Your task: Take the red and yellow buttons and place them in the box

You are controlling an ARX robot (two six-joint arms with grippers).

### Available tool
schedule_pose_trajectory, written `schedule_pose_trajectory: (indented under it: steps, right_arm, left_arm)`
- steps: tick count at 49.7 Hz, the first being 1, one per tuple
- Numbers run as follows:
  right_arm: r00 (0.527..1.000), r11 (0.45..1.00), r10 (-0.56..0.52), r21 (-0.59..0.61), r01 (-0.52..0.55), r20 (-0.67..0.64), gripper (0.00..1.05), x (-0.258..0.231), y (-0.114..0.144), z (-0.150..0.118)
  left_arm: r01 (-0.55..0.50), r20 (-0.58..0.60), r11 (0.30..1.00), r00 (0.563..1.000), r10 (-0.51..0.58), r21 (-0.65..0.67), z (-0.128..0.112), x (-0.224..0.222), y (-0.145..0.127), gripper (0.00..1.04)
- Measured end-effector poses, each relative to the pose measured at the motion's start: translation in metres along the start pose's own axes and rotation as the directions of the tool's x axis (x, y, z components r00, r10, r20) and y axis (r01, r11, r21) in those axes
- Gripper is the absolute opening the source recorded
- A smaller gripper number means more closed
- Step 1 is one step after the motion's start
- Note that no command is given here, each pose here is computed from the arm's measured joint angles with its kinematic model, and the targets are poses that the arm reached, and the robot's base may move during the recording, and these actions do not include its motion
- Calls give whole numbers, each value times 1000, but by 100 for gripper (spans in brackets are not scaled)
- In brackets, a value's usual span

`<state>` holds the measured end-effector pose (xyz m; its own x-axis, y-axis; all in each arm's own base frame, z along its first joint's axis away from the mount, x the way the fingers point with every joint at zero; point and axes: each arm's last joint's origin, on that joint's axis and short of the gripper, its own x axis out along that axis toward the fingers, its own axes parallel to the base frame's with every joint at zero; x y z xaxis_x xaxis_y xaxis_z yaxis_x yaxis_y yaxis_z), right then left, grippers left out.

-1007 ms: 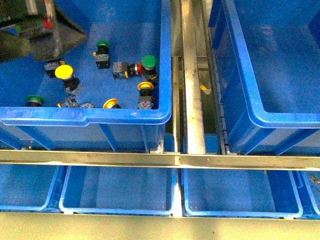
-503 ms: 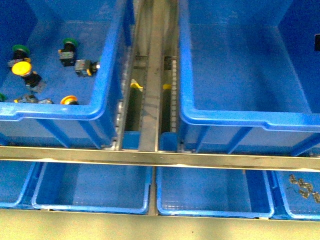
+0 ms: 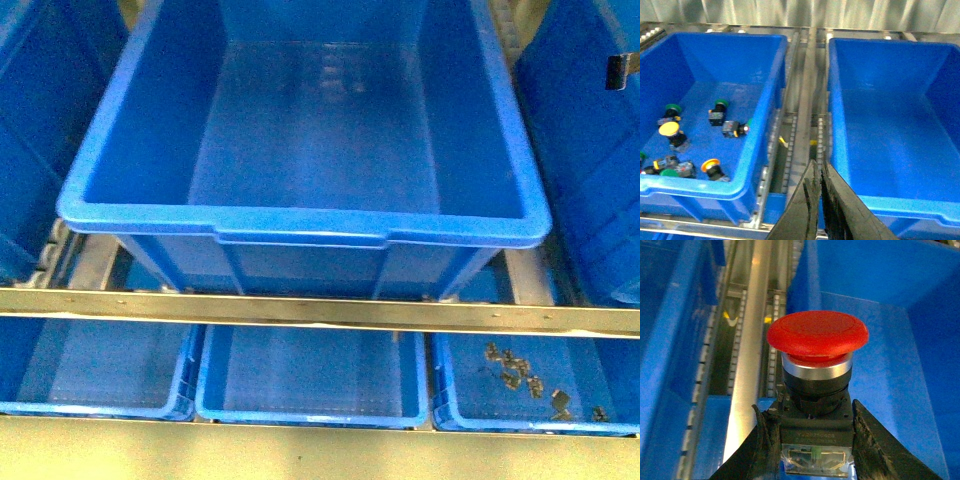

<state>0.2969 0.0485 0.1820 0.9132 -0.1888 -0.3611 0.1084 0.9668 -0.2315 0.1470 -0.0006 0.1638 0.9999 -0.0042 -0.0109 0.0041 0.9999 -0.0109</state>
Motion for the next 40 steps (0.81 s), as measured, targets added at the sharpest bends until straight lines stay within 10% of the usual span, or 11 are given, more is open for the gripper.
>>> schedule_pose_trajectory:
  steps: [40]
  right_arm:
    - [1000,1000,26,14,-26,3,31,0,15,-6]
  left_arm:
    - [0,31,1000,1000,0,1,9,-31,0,3]
